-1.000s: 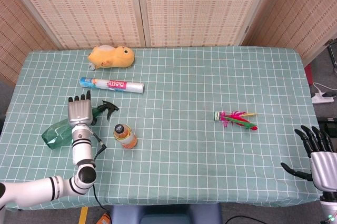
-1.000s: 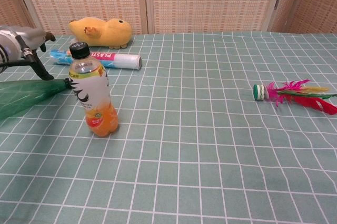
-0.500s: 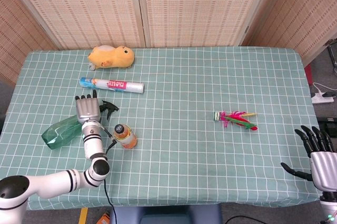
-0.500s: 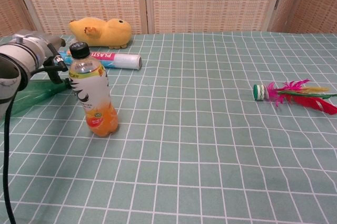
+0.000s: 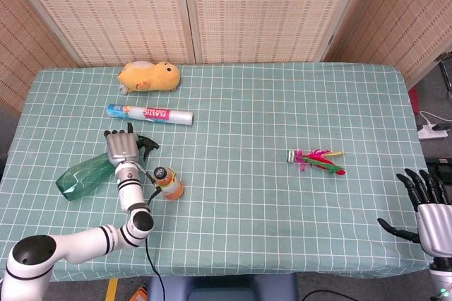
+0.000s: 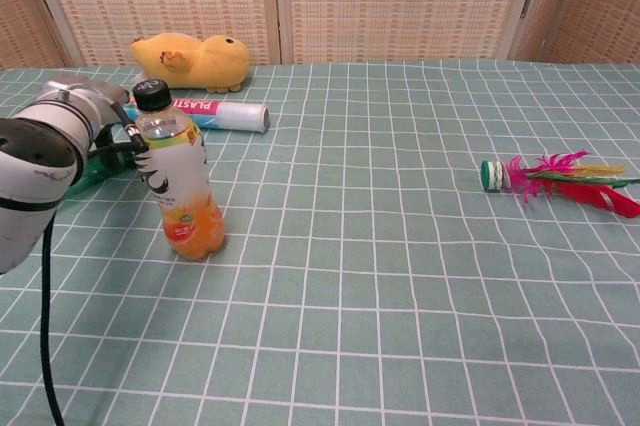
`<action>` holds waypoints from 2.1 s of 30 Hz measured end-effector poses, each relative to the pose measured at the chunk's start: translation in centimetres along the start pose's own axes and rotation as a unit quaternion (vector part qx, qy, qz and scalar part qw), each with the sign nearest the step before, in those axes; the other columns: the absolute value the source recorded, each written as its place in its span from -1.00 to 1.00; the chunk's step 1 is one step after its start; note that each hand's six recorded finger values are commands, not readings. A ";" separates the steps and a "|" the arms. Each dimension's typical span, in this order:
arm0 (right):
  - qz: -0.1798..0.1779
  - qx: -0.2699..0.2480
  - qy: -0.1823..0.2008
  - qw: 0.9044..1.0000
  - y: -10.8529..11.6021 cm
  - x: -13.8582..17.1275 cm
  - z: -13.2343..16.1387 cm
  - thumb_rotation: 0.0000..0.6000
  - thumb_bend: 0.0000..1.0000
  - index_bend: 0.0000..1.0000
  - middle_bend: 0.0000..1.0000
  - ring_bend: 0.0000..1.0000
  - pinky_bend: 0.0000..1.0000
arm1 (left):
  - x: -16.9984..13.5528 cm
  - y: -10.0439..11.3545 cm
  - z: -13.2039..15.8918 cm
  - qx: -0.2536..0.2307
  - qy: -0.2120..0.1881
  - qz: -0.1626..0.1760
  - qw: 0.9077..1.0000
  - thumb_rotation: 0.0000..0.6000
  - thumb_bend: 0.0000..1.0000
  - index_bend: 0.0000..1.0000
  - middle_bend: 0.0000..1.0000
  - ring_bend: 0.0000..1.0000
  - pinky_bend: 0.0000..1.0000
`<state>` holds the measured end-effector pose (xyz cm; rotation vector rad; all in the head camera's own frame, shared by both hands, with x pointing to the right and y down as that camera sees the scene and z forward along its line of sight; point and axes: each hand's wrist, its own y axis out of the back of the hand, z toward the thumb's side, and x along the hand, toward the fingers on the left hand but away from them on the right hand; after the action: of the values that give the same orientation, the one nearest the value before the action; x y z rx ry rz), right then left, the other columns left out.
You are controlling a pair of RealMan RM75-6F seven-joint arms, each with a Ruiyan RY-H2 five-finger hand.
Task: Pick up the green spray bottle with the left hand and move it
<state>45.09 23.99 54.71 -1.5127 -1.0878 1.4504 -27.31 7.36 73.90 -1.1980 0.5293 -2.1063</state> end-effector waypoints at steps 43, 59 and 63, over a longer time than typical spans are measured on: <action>-0.004 0.001 -0.002 1.000 0.1 0.1 -0.1 1.00 -1.00 -0.68 -0.81 -1.00 -1.00 | 1.8 -1.2 -0.9 -0.050 0.040 -0.035 0.997 1.00 -0.48 -0.22 0.11 -0.04 -0.38; -0.008 0.003 0.000 1.000 0.1 0.2 0.0 1.00 -1.00 -0.68 -0.80 -1.00 -1.00 | -0.2 7.9 -5.0 -0.169 -0.016 0.120 0.978 1.00 -0.43 -0.09 0.29 0.13 -0.31; -0.010 0.006 -0.001 1.000 0.1 0.2 0.0 1.00 -1.00 -0.67 -0.80 -1.00 -1.00 | -0.8 9.9 -7.6 -0.221 -0.029 0.165 0.961 1.00 -0.42 -0.08 0.31 0.14 -0.31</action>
<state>45.09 24.12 54.53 -1.4894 -1.0905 1.4418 -30.27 1.16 63.48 -1.2965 1.1351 -1.7104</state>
